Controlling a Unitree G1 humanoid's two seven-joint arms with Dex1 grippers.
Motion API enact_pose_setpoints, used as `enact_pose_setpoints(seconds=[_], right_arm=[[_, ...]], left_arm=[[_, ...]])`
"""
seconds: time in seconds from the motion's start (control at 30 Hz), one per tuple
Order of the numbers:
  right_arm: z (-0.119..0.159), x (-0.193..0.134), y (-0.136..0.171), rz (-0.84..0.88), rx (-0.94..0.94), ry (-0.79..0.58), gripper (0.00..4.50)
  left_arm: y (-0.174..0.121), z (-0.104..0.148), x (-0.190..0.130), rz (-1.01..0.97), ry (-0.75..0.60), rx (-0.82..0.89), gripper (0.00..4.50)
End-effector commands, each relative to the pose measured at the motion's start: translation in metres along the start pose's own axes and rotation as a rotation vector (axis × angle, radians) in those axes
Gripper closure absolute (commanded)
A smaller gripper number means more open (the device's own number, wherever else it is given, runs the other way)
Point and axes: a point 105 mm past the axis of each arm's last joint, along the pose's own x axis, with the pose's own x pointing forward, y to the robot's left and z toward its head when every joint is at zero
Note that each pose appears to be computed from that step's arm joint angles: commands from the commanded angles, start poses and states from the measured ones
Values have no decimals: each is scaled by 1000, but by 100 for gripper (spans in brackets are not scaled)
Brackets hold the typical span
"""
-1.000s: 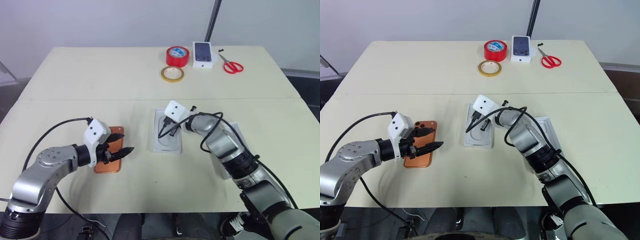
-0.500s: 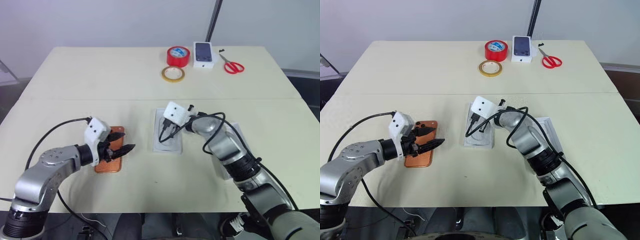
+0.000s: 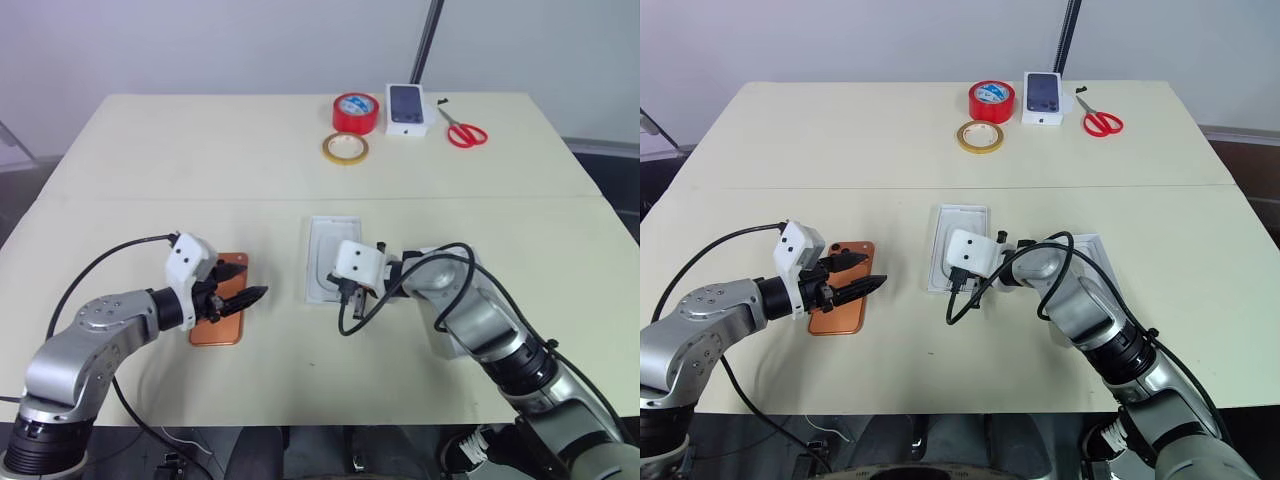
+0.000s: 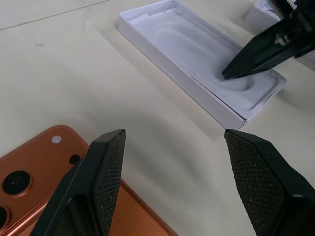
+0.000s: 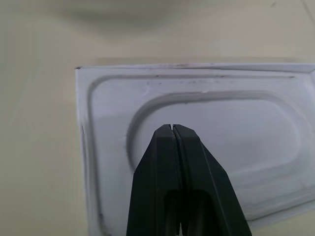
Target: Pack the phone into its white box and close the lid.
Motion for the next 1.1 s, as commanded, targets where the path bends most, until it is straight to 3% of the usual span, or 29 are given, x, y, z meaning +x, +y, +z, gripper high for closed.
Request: enact_pose_setpoints(seconds=[0.03,0.4,0.57,0.67,0.83,0.93,1.1], right_arm=[[5,-1,3,-3,-46,-5,446],[-5,4,-22,-132,-35,39,446],[26,-2,-25,-135,-14,-98,446],[49,-5,-28,-135,17,-176,450],[72,14,-20,-98,12,-211,450],[75,29,-8,-39,-22,-176,450],[73,50,14,72,-78,-101,450]], left_arm=[[-2,9,-2,-4,-28,22,114],[-7,9,0,-16,-33,18,114],[5,12,-6,37,-56,-38,114],[34,15,-17,189,-73,-174,21],[65,3,-40,431,18,-284,10],[63,-3,-46,437,73,-366,10],[47,-31,-53,383,308,-464,10]])
